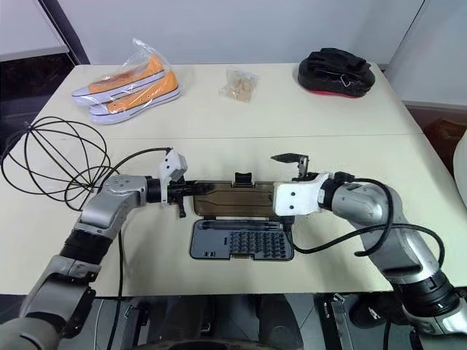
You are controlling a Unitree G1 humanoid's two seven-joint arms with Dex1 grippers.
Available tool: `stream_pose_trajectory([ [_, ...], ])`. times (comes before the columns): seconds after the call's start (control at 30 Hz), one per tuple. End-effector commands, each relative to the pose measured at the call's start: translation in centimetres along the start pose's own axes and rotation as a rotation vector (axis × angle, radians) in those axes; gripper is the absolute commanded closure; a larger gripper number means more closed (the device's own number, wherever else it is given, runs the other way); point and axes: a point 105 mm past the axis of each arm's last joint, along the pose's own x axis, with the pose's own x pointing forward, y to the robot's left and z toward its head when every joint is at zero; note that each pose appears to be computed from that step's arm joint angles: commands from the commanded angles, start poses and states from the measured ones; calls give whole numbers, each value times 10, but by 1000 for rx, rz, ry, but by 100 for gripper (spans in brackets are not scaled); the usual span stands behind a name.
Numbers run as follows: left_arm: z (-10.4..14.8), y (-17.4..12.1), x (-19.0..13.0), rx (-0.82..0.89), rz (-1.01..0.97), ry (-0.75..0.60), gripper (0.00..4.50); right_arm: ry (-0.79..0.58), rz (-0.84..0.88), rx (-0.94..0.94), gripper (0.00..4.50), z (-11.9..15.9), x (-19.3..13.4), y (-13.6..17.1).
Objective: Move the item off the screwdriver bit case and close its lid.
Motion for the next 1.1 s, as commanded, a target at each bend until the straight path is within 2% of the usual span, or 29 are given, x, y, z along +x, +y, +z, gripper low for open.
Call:
stream_pose_trajectory([
  [0.03,21,2,0,78,-38,-47,450,-168,79,291,6,32,-49,-9],
  [0.1,28,2,-1,86,-60,-66,450,-217,168,408,6,41,-73,-5],
  [0.23,39,-8,-2,113,-151,-83,450,-179,307,602,6,33,-111,12],
  [0.3,44,-18,-5,133,-224,-74,450,-171,317,684,6,30,-119,17],
  [0.53,32,-48,-27,249,-409,58,450,-128,283,739,6,22,-119,31],
  [0.67,34,-40,-33,265,-393,74,450,-110,290,744,6,20,-120,39],
  [0.83,52,-13,-27,284,-342,47,450,-124,313,760,6,32,-113,58],
  [0.87,53,-14,-25,283,-361,48,450,-127,317,764,57,34,-112,61],
  [0.9,51,-17,-23,286,-390,59,450,-124,313,768,80,35,-112,63],
  [1.1,39,-41,-13,281,-526,82,450,-93,282,789,80,33,-118,66],
])
